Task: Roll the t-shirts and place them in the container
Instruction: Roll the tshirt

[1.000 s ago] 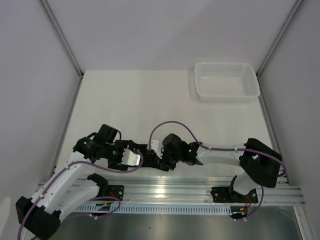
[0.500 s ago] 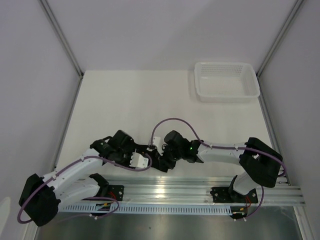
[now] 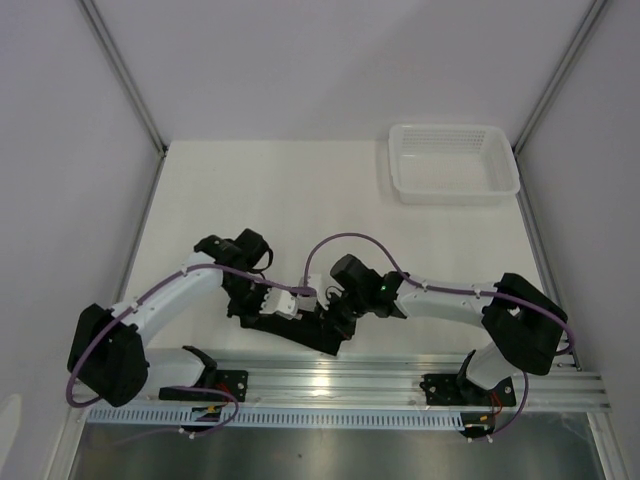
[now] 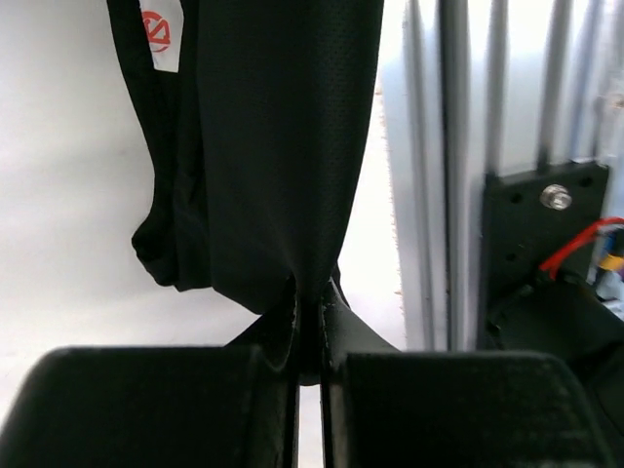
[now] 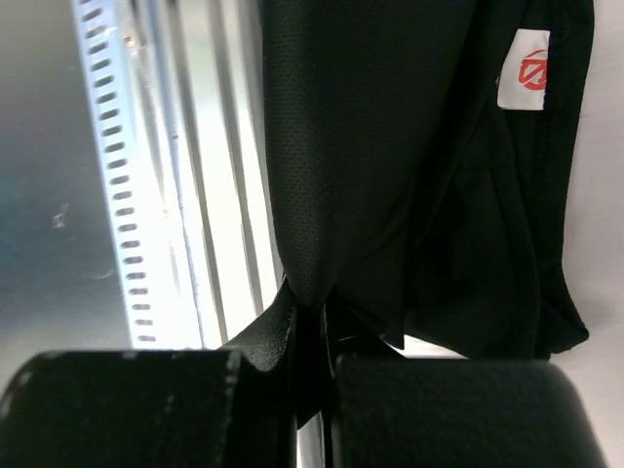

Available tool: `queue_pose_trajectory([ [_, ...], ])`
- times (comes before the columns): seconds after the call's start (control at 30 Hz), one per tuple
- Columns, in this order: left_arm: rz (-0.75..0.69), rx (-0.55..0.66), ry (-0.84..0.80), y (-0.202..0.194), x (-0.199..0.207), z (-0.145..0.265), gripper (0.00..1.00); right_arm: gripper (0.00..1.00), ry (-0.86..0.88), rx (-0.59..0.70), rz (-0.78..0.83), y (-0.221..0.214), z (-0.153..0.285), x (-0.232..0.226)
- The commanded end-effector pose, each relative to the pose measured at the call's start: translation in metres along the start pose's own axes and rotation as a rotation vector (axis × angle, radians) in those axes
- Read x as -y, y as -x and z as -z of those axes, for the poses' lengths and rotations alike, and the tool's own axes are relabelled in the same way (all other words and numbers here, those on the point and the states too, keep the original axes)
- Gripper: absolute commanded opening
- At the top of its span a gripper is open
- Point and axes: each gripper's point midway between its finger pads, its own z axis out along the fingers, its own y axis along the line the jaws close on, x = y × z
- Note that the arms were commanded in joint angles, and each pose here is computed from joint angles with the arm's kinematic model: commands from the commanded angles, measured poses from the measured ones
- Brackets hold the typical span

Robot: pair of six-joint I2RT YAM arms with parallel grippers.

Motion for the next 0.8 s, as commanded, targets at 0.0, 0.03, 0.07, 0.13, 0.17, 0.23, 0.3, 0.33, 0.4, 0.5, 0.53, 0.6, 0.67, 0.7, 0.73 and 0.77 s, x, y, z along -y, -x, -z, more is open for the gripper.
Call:
queue_pose_trajectory([
  [0.0,-0.015,0.009,-0.154,0.003,0.021,0.008,0.02,0.00,0.087,-0.025,-0.033,-0.001,0.008,-0.015],
  [0.03,-0.012,0.004,-0.155,0.003,0.017,0.009,0.02,0.00,0.088,-0.025,-0.045,0.000,0.008,-0.012],
  [0.07,-0.005,0.002,-0.163,0.002,0.015,0.008,0.02,0.00,0.083,-0.021,-0.069,0.001,0.009,-0.006],
  [0.13,0.030,0.011,-0.188,0.004,0.008,0.009,0.02,0.00,0.089,-0.021,-0.097,0.005,0.008,0.002],
  [0.17,0.055,0.012,-0.214,0.003,0.006,0.006,0.03,0.01,0.078,-0.014,-0.109,0.006,0.010,0.009],
  [0.23,0.086,0.023,-0.193,0.002,-0.008,0.007,0.05,0.05,0.036,-0.011,-0.124,0.007,0.008,0.024],
  [0.3,0.113,-0.001,-0.198,-0.004,-0.016,0.001,0.06,0.13,0.010,0.002,-0.134,0.011,0.008,0.035],
  [0.33,0.129,0.000,-0.190,-0.006,-0.021,0.000,0.06,0.15,-0.003,0.001,-0.145,0.012,0.006,0.041],
  [0.4,0.162,0.008,-0.202,-0.006,-0.025,-0.004,0.06,0.18,-0.021,0.007,-0.163,0.013,0.005,0.049],
  [0.5,0.213,0.015,-0.233,-0.006,-0.026,-0.010,0.06,0.26,-0.078,0.018,-0.190,0.015,0.008,0.062],
  [0.53,0.231,0.006,-0.253,-0.009,-0.025,-0.015,0.06,0.30,-0.102,0.018,-0.202,0.014,0.009,0.065],
  [0.6,0.247,0.000,-0.244,-0.011,-0.028,-0.019,0.05,0.39,-0.168,0.027,-0.193,0.016,0.017,0.073],
  [0.67,0.267,-0.005,-0.251,-0.013,-0.028,-0.024,0.05,0.46,-0.234,0.043,-0.184,0.020,0.028,0.078],
  [0.7,0.263,-0.004,-0.239,-0.014,-0.032,-0.025,0.05,0.47,-0.305,0.047,-0.184,0.020,0.034,0.088],
  [0.73,0.268,-0.005,-0.236,-0.015,-0.033,-0.026,0.05,0.47,-0.341,0.056,-0.182,0.023,0.039,0.092],
  [0.77,0.276,-0.004,-0.233,-0.015,-0.035,-0.027,0.06,0.48,-0.372,0.064,-0.188,0.024,0.045,0.094],
])
